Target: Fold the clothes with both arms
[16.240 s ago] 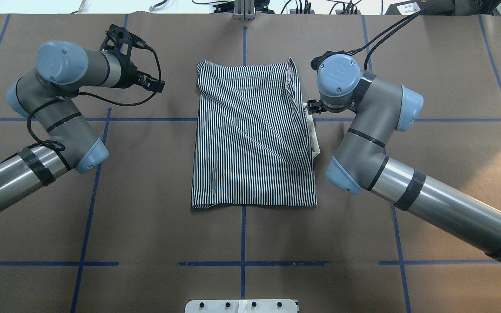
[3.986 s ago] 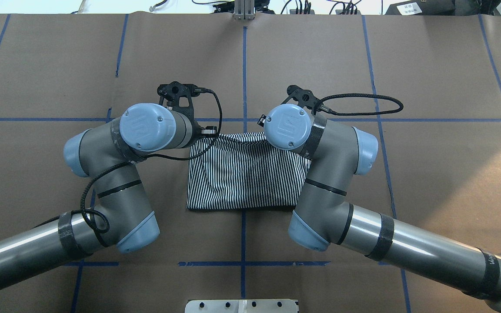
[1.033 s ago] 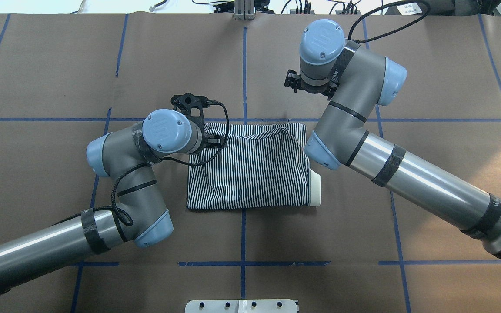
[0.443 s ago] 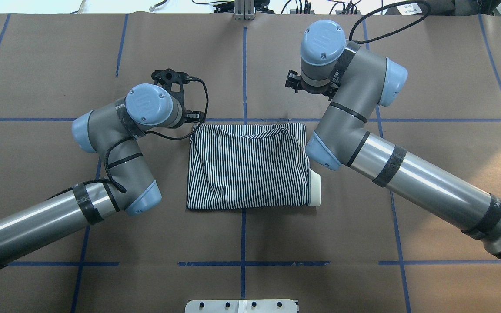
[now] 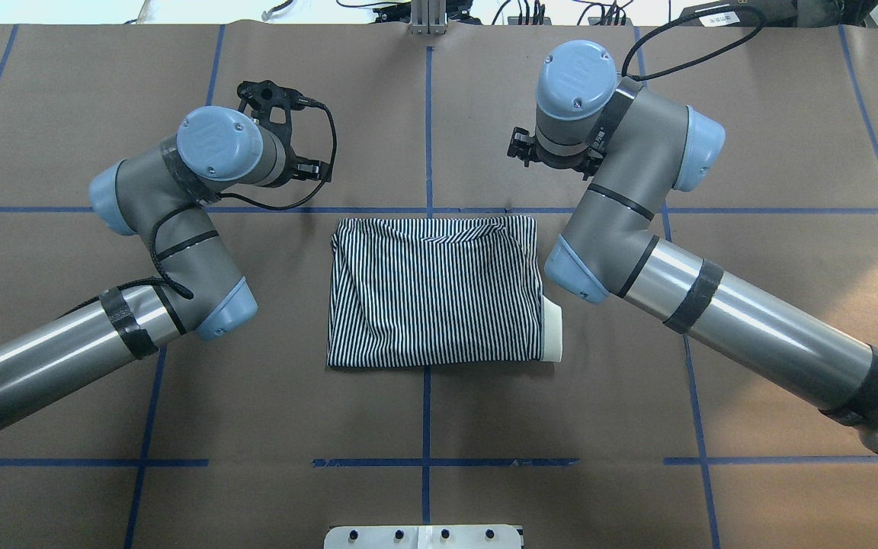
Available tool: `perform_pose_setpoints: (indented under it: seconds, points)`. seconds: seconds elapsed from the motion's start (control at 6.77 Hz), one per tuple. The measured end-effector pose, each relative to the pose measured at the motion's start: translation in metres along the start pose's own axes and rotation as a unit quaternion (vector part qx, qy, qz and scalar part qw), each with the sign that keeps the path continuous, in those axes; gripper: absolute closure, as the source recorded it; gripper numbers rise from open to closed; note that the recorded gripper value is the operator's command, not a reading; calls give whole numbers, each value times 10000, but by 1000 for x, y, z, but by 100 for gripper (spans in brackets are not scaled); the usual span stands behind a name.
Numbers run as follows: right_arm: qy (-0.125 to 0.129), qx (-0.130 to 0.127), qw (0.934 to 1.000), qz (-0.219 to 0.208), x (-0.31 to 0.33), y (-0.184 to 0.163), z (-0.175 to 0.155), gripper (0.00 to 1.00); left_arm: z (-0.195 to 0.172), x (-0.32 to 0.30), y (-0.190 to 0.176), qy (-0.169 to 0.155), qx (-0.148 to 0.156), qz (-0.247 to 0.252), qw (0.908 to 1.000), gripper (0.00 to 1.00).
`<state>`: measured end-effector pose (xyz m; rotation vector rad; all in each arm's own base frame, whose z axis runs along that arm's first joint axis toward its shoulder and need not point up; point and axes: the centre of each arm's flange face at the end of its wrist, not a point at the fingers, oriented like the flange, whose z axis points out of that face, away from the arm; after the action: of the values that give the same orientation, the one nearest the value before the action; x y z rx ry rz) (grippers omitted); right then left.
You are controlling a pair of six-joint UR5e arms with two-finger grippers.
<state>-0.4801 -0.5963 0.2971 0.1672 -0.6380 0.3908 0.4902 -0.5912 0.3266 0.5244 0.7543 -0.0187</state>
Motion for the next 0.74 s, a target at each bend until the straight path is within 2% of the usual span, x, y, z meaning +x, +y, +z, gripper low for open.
perform_pose_setpoints:
  seconds: [0.3,0.44,0.74]
  points:
    - [-115,-34,9991,-411,54,-3,-13,0,-54,-18,17,558,-88,182,9982,0]
    - [-194,-101,9975,-671,106,-3,-26,0,-89,-32,33,797,-189,271,9963,0]
    - [-153,-299,9889,-1448,272,-6,-60,0,-143,-64,67,1008,-359,467,9932,0]
